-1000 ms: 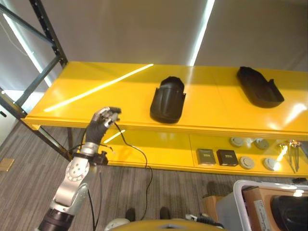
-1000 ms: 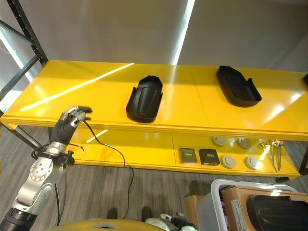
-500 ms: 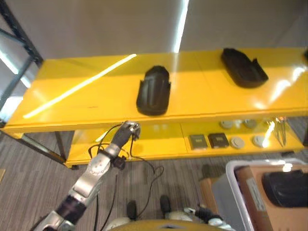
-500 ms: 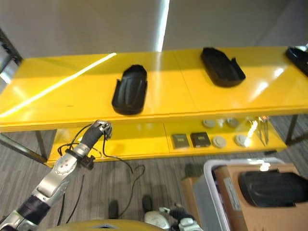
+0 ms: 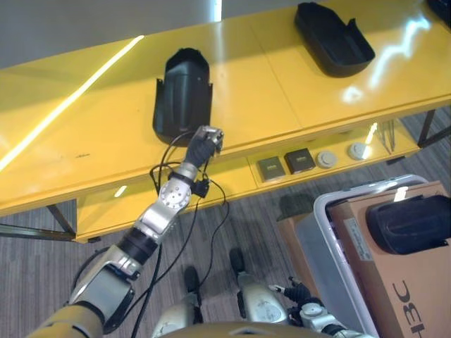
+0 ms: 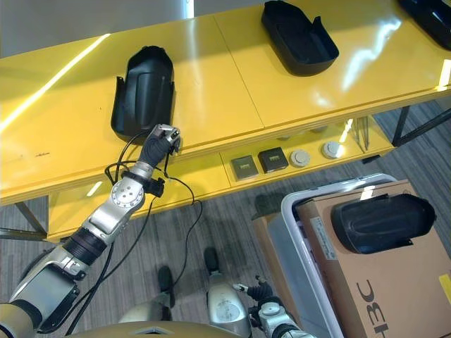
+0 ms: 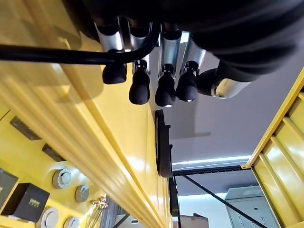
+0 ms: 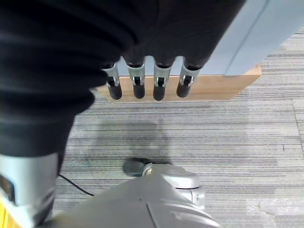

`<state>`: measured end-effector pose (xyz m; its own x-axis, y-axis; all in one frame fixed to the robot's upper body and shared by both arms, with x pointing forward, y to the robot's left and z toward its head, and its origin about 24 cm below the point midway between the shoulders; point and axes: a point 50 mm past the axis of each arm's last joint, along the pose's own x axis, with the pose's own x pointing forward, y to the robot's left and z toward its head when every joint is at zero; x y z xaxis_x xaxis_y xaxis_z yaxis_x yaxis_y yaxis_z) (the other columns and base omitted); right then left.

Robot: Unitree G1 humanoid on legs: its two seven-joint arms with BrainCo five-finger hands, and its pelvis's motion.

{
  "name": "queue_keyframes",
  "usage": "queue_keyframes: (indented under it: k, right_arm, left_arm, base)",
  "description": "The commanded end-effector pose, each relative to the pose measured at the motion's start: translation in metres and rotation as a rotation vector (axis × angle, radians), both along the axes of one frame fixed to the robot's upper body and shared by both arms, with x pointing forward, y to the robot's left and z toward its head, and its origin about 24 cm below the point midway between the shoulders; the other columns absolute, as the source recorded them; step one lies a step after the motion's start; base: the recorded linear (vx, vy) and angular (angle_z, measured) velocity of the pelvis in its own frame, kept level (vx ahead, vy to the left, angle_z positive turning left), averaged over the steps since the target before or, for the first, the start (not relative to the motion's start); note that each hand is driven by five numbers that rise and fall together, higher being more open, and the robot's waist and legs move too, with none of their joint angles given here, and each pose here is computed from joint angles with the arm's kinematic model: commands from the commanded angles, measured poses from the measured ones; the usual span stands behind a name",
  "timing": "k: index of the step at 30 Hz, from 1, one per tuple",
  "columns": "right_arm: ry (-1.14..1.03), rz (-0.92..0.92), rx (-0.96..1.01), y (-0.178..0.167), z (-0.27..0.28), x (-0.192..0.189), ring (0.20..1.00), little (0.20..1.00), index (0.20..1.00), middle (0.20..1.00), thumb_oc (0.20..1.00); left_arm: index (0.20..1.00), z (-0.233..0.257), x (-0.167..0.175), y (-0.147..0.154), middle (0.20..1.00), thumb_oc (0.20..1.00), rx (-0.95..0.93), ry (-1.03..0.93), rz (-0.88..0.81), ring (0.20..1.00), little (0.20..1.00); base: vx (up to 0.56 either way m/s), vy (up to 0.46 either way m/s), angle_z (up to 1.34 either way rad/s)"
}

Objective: Move parts from the plastic box to the shelf.

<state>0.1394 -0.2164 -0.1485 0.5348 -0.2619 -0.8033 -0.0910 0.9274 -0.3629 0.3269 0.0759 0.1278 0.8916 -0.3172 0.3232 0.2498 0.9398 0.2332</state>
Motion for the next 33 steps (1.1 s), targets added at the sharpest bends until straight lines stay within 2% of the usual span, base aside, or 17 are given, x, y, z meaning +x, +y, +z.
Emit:
queue_keyframes:
  k: [1,6,14,19,22,24,27,33]
  right_arm:
    - [0.018,0.016,-0.032,-0.001,-0.002,-0.006,1.000,1.000,1.000,1.000,1.000]
    - [-0.022,0.032,-0.028,0.001,0.002,0.003,1.000,1.000,1.000,1.000,1.000]
    - [-0.058,0.059,-0.025,0.006,0.005,0.014,1.000,1.000,1.000,1.000,1.000]
    - [-0.056,0.049,-0.019,0.008,0.004,0.012,1.000,1.000,1.000,1.000,1.000]
    - [-0.062,0.010,-0.010,0.006,0.004,0.011,1.000,1.000,1.000,1.000,1.000]
    - [-0.064,0.006,-0.006,0.007,0.004,0.011,1.000,1.000,1.000,1.000,1.000]
    - [-0.069,0.005,-0.003,0.007,0.004,0.012,1.000,1.000,1.000,1.000,1.000]
    - [-0.067,0.024,-0.003,0.010,0.004,0.012,1.000,1.000,1.000,1.000,1.000]
  left_arm:
    - [0.200,0.025,0.016,0.015,0.200,0.200,-0.020,-0.103,0.123,0.200,0.200]
    - [0.200,0.045,0.024,0.025,0.200,0.200,-0.077,-0.164,0.203,0.200,0.200]
    - [0.200,0.076,0.033,0.022,0.200,0.200,-0.124,-0.251,0.241,0.200,0.200]
    - [0.200,0.088,0.012,0.019,0.200,0.200,-0.233,-0.321,0.144,0.200,0.200]
    - [0.200,0.092,-0.019,0.024,0.200,0.200,-0.304,-0.388,0.037,0.200,0.200]
    - [0.200,0.093,-0.030,0.029,0.200,0.200,-0.316,-0.423,0.023,0.200,0.200]
    - [0.200,0.096,-0.041,0.039,0.200,0.200,-0.362,-0.449,0.019,0.200,0.200]
    - [0.200,0.099,-0.048,0.065,0.200,0.200,-0.309,-0.531,0.169,0.200,0.200]
  base:
    - [0.00,-0.009,-0.10]
    - [0.00,-0.012,-0.11]
    - [0.00,-0.005,-0.03]
    - [0.01,-0.011,-0.03]
    - [0.01,-0.004,0.01]
    - [0.00,-0.005,0.02]
    - [-0.02,-0.009,0.13]
    - [-0.02,-0.006,0.19]
